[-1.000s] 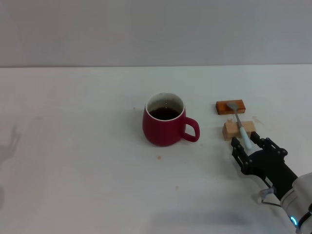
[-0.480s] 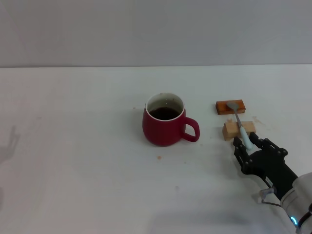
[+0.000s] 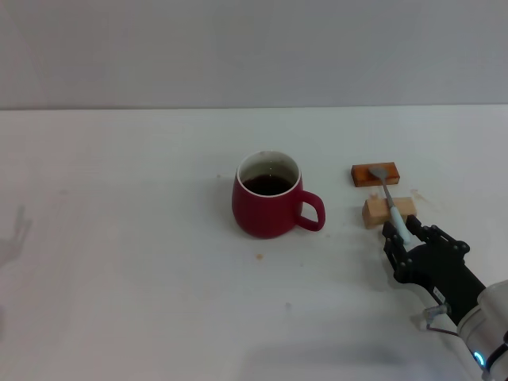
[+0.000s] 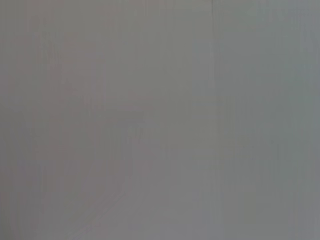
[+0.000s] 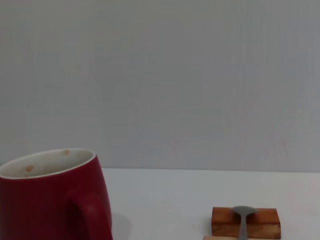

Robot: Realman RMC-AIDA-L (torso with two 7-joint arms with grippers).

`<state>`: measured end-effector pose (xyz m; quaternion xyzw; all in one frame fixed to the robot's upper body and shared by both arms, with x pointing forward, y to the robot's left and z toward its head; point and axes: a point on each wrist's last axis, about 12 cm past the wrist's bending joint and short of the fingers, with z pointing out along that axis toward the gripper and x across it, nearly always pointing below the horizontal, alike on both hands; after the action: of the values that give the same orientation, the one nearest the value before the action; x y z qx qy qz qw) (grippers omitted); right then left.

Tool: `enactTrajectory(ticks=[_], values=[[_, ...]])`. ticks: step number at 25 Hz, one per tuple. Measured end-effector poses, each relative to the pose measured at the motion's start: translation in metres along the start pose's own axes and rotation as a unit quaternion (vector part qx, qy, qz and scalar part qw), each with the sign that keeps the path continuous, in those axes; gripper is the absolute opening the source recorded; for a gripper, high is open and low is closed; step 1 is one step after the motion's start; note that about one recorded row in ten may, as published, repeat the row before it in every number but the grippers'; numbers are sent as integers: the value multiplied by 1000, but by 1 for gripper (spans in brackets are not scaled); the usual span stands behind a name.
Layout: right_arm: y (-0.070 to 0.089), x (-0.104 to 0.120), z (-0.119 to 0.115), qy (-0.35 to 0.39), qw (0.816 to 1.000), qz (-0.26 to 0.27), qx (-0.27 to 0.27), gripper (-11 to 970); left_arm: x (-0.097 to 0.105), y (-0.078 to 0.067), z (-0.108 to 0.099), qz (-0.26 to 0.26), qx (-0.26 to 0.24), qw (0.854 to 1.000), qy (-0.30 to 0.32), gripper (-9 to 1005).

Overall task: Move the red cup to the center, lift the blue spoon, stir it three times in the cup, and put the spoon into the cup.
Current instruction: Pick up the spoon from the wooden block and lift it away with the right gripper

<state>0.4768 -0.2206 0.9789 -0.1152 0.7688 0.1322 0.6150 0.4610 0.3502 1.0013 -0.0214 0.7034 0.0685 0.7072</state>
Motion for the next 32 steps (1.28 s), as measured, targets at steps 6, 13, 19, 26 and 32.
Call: enactTrajectory(ticks=[6,13,19,26,32], values=[[0,0,0,0,1000,1,0,358,0,0,0,0,1,1000,0,846],[0,1,-1,1,1000,1,0,354,0,0,0,1,1,1000,-1,847],[0,0,-1,-2,1000,18,11,343,0,0,0,2,1,1000,-1,846],[-3,0,-1,-2,999,29,22,153,1,1,0,7,0,1000,1,846],[-1,1,-3,-4,999,26,18,132,1,1,0,8,1,1000,2,847]])
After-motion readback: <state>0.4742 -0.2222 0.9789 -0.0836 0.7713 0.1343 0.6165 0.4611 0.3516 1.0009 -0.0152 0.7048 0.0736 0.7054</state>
